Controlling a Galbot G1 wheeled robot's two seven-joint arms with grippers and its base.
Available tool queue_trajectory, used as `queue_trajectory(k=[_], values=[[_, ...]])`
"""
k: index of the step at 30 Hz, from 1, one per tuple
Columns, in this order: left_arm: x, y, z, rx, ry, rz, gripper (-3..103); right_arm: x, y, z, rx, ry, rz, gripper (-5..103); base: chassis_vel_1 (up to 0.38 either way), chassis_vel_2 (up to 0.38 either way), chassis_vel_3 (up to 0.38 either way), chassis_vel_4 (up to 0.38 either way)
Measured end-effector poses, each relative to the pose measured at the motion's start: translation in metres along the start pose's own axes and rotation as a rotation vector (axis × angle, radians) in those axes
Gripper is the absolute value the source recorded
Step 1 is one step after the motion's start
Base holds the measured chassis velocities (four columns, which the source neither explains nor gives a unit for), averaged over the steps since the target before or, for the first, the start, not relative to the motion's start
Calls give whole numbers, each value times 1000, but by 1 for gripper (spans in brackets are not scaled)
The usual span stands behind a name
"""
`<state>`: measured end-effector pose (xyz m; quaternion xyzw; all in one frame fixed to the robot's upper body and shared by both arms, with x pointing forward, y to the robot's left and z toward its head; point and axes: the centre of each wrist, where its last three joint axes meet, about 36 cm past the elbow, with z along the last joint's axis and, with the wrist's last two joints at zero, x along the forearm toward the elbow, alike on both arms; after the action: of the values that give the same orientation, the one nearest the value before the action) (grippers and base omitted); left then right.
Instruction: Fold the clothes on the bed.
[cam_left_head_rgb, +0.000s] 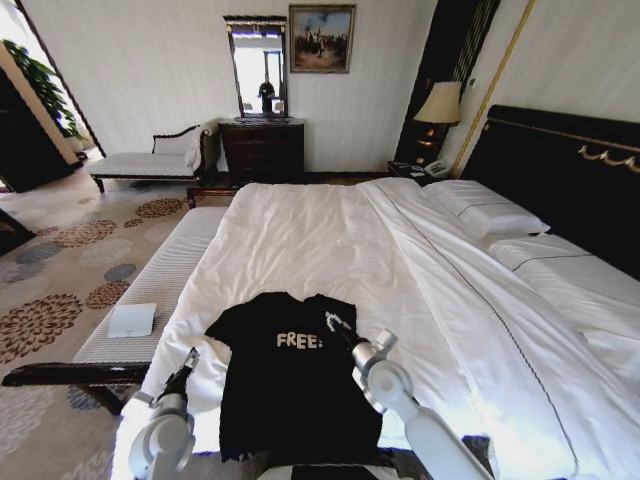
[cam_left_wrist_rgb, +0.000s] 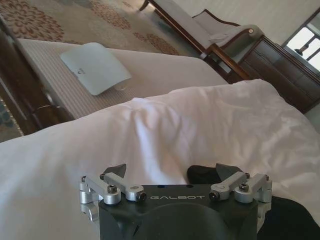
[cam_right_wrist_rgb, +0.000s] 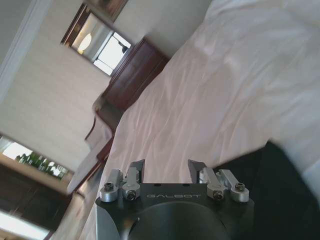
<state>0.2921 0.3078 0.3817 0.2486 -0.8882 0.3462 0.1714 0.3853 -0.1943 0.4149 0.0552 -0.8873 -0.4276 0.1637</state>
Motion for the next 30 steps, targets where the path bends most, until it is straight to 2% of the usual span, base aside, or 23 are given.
queue_trajectory(k=[1, 3, 6, 7, 8, 9, 11, 12, 16, 17, 19, 20, 22, 24, 25, 27, 30], values=[[-2, -3, -2, -5, 7, 18, 100, -1, -3, -10, -9, -29, 19, 54, 0, 0, 0, 0], [-4, -5, -3, -7, 12, 30, 100, -2, -5, -15, -14, -45, 33, 54, 0, 0, 0, 0], [-20, -16, -4, 19, 55, 74, 100, -1, -19, -41, -54, -114, 112, 71, 0, 0, 0, 0], [-20, -16, -4, 19, 55, 74, 100, -1, -19, -41, -54, -114, 112, 71, 0, 0, 0, 0], [-29, -21, -5, 47, 77, 91, 100, 0, -24, -46, -70, -127, 140, 77, 0, 0, 0, 0], [-49, -38, -9, 96, 113, 127, 100, 5, -30, -47, -98, -126, 182, 93, 0, 0, 0, 0], [-54, -42, -10, 99, 116, 133, 100, 5, -30, -45, -103, -123, 187, 93, 0, 0, 0, 0], [-58, -45, -12, 93, 111, 135, 100, 5, -29, -43, -108, -120, 190, 97, 0, 0, 0, 0], [-70, -44, -14, 4, 72, 105, 100, 1, -23, -35, -114, -99, 183, 100, 0, 0, 0, 0], [-70, -44, -14, 4, 72, 105, 100, 1, -23, -35, -114, -99, 183, 100, 0, 0, 0, 0], [-74, -39, -13, -70, 36, 91, 100, 0, -22, -31, -113, -87, 184, 100, 0, 0, 0, 0], [-74, -39, -13, -70, 36, 91, 100, 0, -22, -31, -113, -87, 184, 100, 0, 0, 0, 0], [-77, -33, -11, -133, 11, 85, 103, -1, -23, -28, -112, -77, 192, 100, 0, 0, 0, 0], [-84, -28, -5, -206, -5, 86, 98, -1, -24, -28, -111, -73, 201, 100, 0, 0, 0, 0], [-84, -28, -5, -206, -5, 86, 98, -1, -24, -28, -111, -73, 201, 100, 0, 0, 0, 0], [-90, -25, 4, -275, -14, 92, 96, 0, -25, -28, -111, -73, 209, 100, 0, 0, 0, 0], [-96, -22, 15, -350, -12, 102, 82, 0, -26, -28, -111, -75, 219, 100, 0, 0, 0, 0]])
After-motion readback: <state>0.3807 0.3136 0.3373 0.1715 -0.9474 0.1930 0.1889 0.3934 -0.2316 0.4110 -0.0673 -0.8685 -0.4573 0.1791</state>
